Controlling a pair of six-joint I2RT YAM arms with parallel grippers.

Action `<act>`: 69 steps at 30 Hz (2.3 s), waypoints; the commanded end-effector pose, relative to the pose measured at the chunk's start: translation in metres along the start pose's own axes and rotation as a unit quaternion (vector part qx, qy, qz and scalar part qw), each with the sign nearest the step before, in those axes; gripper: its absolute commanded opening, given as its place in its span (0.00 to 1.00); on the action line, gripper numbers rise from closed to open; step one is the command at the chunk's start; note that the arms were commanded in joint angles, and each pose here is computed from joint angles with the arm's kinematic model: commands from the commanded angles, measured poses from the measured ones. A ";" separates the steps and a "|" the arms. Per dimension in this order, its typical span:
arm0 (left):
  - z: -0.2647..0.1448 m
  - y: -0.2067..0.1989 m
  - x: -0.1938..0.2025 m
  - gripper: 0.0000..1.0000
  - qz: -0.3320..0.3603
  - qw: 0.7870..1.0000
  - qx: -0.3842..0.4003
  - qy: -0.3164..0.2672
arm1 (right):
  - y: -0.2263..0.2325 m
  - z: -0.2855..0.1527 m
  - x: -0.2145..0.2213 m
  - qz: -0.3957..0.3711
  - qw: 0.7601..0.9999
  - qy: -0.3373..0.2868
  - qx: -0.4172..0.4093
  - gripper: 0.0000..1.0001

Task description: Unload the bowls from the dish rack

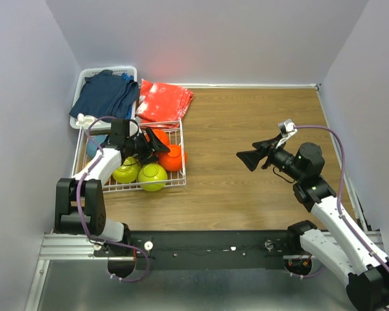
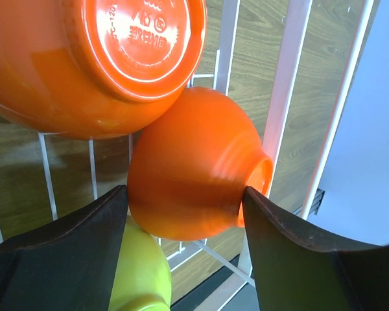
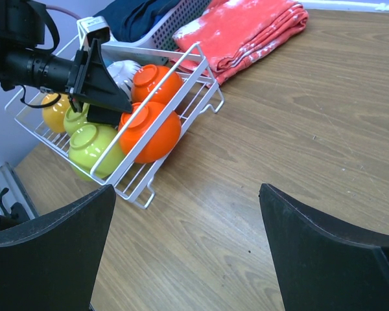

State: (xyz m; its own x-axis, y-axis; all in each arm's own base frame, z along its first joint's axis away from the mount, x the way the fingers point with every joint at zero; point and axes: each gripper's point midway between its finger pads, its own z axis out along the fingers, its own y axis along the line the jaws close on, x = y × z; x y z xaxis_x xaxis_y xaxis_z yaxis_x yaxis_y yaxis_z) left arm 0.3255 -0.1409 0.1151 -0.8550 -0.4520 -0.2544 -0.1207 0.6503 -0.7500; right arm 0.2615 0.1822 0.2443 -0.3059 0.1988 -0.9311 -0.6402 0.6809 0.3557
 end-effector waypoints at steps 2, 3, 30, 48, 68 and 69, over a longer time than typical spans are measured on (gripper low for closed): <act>-0.016 -0.025 -0.008 0.48 0.045 0.999 0.012 -0.023 | -0.001 0.000 0.002 -0.002 1.000 -0.005 0.002 1.00; -0.018 -0.023 -0.009 0.44 0.047 0.999 0.002 -0.026 | -0.001 0.000 0.002 -0.002 1.000 -0.005 0.004 1.00; -0.060 -0.034 -0.036 0.36 0.152 0.982 -0.051 -0.103 | 0.008 0.013 0.018 0.028 0.997 0.057 -0.041 1.00; -0.086 -0.092 -0.042 0.34 0.244 0.959 0.038 -0.141 | 0.033 0.027 0.006 0.072 0.987 0.085 -0.112 1.00; -0.061 -0.191 -0.004 0.34 0.567 0.797 -0.007 -0.210 | -0.009 0.025 -0.007 0.082 0.988 0.119 0.048 1.00; -0.056 -0.194 0.003 0.34 0.581 0.783 -0.018 -0.220 | -0.013 0.025 -0.014 0.079 0.988 0.115 0.064 1.00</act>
State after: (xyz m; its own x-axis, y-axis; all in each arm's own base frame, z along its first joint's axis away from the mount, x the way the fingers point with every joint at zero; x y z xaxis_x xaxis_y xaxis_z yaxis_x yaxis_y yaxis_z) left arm 0.3035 -0.2279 0.2844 -0.3521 0.1411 -0.9253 0.6452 0.7528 -0.1307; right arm 0.2786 0.2079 0.2538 -0.5329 0.1591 -0.8311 -0.6050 0.6151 0.5057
